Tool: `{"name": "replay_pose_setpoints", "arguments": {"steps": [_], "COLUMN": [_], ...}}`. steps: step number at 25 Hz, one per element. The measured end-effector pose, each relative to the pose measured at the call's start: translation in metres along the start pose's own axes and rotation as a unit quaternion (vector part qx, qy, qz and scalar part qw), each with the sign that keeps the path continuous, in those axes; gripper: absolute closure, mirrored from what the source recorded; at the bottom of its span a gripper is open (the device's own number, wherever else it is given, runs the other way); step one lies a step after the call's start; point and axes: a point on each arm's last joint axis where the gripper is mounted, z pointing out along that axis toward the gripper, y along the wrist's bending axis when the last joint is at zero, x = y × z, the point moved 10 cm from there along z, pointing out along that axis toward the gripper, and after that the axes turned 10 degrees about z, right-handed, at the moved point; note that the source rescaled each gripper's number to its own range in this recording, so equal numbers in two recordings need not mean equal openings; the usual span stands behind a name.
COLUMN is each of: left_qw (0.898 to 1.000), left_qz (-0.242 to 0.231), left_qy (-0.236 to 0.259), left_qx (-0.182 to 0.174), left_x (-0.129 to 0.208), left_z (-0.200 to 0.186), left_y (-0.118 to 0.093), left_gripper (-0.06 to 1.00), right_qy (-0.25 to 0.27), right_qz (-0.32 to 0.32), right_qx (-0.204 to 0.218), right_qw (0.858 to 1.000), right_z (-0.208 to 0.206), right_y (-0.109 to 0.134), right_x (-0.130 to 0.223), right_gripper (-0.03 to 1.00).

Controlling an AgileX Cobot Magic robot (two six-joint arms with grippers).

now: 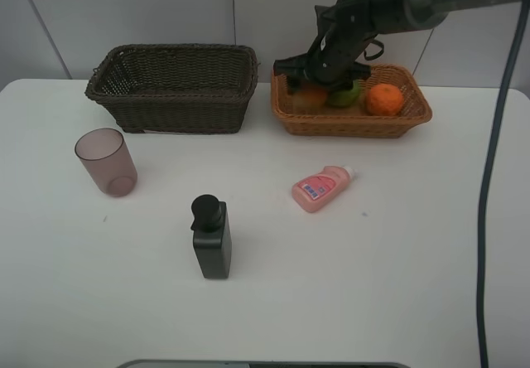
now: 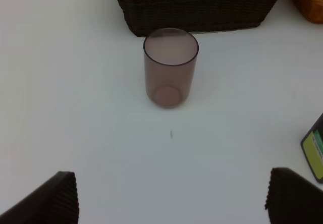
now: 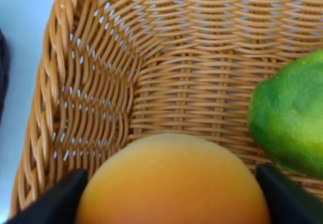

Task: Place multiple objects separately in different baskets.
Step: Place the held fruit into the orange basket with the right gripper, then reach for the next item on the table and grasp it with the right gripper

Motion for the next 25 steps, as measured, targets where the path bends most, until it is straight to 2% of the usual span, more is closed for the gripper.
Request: {"name": "replay_pose_setpoints", "arguments": {"steps": [2,3,6,11,15,20,25], "left_qw": [1.0,1.0,1.0,1.0,1.0,1.0,1.0], "left_qz": [0.0,0.0,0.0,0.0,0.0,0.0,0.0], "left_qy": [0.0,0.0,0.0,0.0,0.0,0.0,0.0], "left_qx": [0.0,0.0,0.0,0.0,0.0,0.0,0.0], "left_x": [0.0,0.0,0.0,0.0,0.0,0.0,0.0], "left_z": [0.0,0.0,0.0,0.0,0.0,0.0,0.0], "left_y": [0.0,0.0,0.0,0.0,0.0,0.0,0.0], "left_gripper": [-0.01,-0.01,-0.01,-0.01,-0.01,-0.01,-0.01], "right_qy": [0.002,0.005,0.011,0.02,0.046,0.113,0.16], "right_qz": [0.0,0.0,0.003,0.046,0.056,0.052,0.05], "right_qx": [0.001,0.003,0.008,0.01,0.031,0.078,0.106], "right_qw": [1.0,1.0,1.0,0.999,0.997,0.989,0.98], "right_z": [0.0,0.0,-0.005,-0.036,-0.063,-0.086,-0.096], "right_y": [0.0,-0.001,-0.003,-0.003,-0.011,-0.021,-0.024], "right_x": [0.001,0.002,0.002,-0.004,-0.001,0.024,0.046], "right_gripper": [0.3,0.25,0.19,0.18,0.17,0.17,0.16]}}
